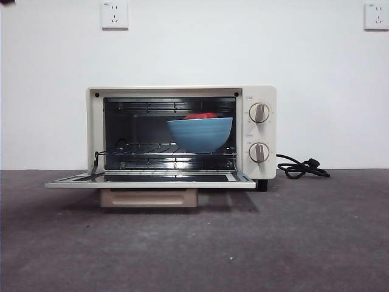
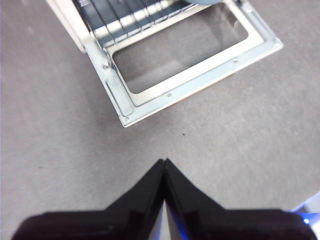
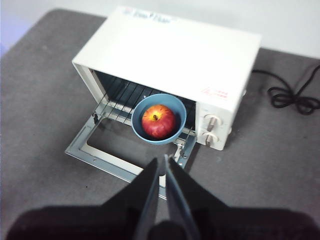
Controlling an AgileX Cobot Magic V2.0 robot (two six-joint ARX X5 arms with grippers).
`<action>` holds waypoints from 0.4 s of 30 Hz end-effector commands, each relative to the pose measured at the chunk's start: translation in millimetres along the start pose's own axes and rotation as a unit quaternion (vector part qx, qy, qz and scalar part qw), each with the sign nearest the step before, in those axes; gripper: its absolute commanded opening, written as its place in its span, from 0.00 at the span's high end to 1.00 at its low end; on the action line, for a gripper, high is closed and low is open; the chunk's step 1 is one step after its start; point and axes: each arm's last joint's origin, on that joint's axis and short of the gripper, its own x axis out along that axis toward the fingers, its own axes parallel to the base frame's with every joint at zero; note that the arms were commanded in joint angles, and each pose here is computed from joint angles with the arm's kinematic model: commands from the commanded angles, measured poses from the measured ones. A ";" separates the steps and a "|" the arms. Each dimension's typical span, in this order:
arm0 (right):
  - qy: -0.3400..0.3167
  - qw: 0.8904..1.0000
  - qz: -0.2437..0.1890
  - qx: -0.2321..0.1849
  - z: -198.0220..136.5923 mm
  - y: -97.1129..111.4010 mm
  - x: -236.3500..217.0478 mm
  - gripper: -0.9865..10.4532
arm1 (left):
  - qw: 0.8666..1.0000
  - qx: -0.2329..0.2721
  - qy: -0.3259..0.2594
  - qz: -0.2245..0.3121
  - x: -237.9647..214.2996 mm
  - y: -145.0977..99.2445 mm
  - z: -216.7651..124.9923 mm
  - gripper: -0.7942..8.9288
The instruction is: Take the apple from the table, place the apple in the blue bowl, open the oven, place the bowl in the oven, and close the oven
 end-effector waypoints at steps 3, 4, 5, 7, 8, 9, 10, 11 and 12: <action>-0.034 0.999 0.007 -0.003 -11.1 -6.2 -40.3 0.89 | 0.997 -0.069 -0.001 -0.041 30.5 47.0 13.2 0.93; -0.039 0.999 0.008 -0.002 -14.6 -7.8 -49.0 0.89 | 0.993 -0.091 -0.004 -0.069 38.1 57.9 14.6 0.93; -0.046 0.999 0.009 -0.001 -17.6 -9.3 -57.0 0.89 | 0.988 -0.111 -0.007 -0.103 45.6 67.6 15.5 0.93; -0.062 0.998 0.020 0.000 -22.8 -11.4 -71.7 0.92 | 0.979 -0.140 -0.010 -0.150 60.8 83.3 16.8 0.93; -0.069 0.997 0.028 0.001 -25.2 -12.1 -78.1 0.92 | 0.976 -0.152 -0.008 -0.158 68.6 90.9 16.9 0.93; -0.074 0.997 0.034 0.001 -27.2 -12.7 -83.0 0.92 | 0.974 -0.164 -0.004 -0.159 75.7 97.6 16.7 0.93; -0.081 0.996 0.037 0.002 -29.7 -13.8 -89.1 0.92 | 0.972 -0.178 0.003 -0.155 84.4 105.7 15.7 0.93; -0.087 0.995 0.039 0.002 -31.8 -14.6 -94.1 0.92 | 0.970 -0.192 0.012 -0.152 92.2 113.4 13.7 0.93; -0.090 0.995 0.040 0.002 -33.0 -15.1 -96.9 0.92 | 0.967 -0.203 0.021 -0.152 99.2 119.5 11.6 0.93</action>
